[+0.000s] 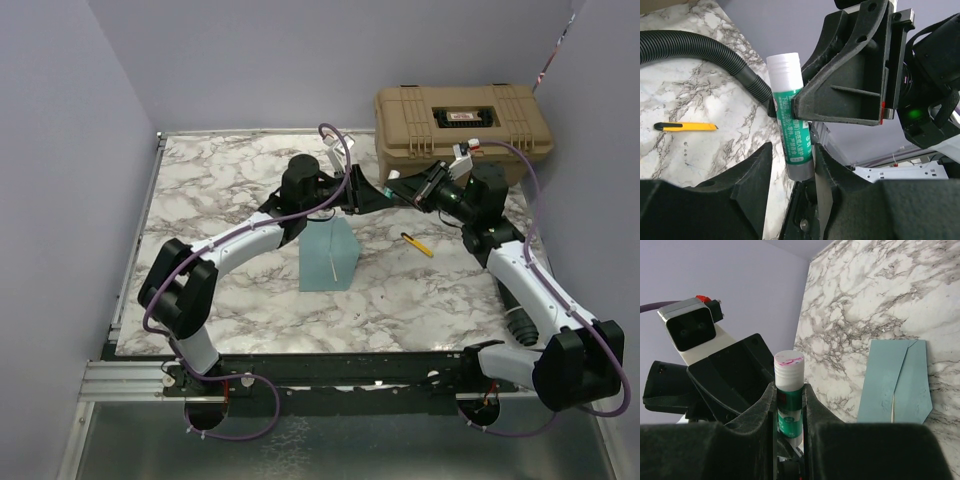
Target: Place the letter into the envelope and seal it
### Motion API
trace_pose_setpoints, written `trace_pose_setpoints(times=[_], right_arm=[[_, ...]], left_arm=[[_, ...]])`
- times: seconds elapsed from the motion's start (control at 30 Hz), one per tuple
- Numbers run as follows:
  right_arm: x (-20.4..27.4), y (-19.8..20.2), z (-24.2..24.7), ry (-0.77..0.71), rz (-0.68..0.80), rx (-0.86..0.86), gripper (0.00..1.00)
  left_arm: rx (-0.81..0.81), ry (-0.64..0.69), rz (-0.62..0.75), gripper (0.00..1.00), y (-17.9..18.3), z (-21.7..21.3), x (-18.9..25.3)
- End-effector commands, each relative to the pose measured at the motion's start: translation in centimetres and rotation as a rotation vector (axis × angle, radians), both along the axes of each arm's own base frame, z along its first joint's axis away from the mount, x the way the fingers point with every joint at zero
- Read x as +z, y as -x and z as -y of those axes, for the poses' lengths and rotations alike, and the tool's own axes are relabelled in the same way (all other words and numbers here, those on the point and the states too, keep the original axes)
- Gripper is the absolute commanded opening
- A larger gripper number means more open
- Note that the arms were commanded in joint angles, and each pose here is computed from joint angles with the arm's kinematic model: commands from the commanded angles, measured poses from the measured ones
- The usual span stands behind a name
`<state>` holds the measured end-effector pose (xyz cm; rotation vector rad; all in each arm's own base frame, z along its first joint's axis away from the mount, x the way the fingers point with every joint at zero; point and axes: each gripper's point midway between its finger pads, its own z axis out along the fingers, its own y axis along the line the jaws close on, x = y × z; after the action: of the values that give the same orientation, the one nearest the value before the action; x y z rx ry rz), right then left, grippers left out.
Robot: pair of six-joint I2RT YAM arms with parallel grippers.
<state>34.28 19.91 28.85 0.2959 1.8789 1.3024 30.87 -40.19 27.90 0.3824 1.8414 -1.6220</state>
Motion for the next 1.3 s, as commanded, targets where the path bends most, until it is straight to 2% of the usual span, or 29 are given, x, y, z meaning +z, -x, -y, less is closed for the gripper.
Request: trace_pose_setpoints(times=[0.0, 0.07, 0.17, 0.23, 0.3, 0.33, 0.4, 0.53, 0.63, 0.77, 0.87, 1.0, 1.07, 1.13, 1.2, 1.27], right_arm=[[1.6, 0.4, -0.7, -0.008, 0.043, 0.051, 0.05], [1.7, 0.4, -0.7, -0.005, 0.040, 0.056, 0.05], [1.8, 0.4, -0.7, 0.002, 0.036, 0.060, 0.08], [1.7, 0.3, -0.5, 0.030, 0.024, 0.048, 0.25], [1.4, 0.2, 0.0, 0.094, 0.002, 0.032, 0.51], [1.4, 0.2, 0.2, 0.128, -0.002, 0.035, 0.59], [1.2, 0.3, 0.2, 0.202, -0.009, 0.072, 0.66], [-0.9, 1.4, -0.3, 0.310, -0.090, 0.227, 0.68], [-2.5, 2.4, -0.5, 0.362, -0.159, 0.324, 0.67], [-1.7, 3.4, -1.3, 0.311, -0.123, 0.401, 0.62], [-1.3, 3.9, -2.0, 0.269, -0.110, 0.445, 0.55], [-1.6, 3.7, -2.1, 0.260, -0.124, 0.454, 0.33], [-1.7, 3.6, -2.2, 0.252, -0.130, 0.458, 0.29], [-1.9, 3.4, -2.3, 0.250, -0.137, 0.459, 0.31], [-2.1, 3.3, -2.3, 0.254, -0.143, 0.458, 0.42], [-2.2, 3.2, -2.3, 0.252, -0.143, 0.464, 0.48]], left_arm=[[-0.048, 0.006, 0.052, 0.36, 0.2, 0.7, 0.5], [-0.062, 0.004, 0.061, 0.27, 0.3, 0.8, 0.5], [-0.092, -0.001, 0.080, 0.00, 0.6, 0.8, 0.2], [-0.111, -0.015, 0.109, 0.00, 0.9, 0.6, -0.1], [-0.120, -0.055, 0.150, 0.00, 1.1, 0.0, -0.8], [-0.121, -0.088, 0.177, 0.00, 1.1, -0.4, -1.4], [-0.140, -0.159, 0.235, 0.00, 1.4, -1.1, -2.6], [-0.213, -0.241, 0.373, 0.00, 2.9, -2.5, -3.3], [-0.237, -0.263, 0.416, 0.00, 3.1, -3.4, -3.3], [-0.256, -0.261, 0.423, 0.00, 3.1, -3.9, -3.3], [-0.253, -0.263, 0.425, 0.00, 3.0, -4.2, -3.3], [-0.252, -0.263, 0.424, 0.00, 2.8, -4.6, -3.4], [-0.251, -0.261, 0.426, 0.00, 2.9, -4.8, -3.2], [-0.254, -0.257, 0.427, 0.00, 3.0, -4.9, -3.1], [-0.260, -0.255, 0.428, 0.00, 3.1, -5.0, -3.1], [-0.263, -0.253, 0.428, 0.00, 3.3, -5.1, -3.1]])
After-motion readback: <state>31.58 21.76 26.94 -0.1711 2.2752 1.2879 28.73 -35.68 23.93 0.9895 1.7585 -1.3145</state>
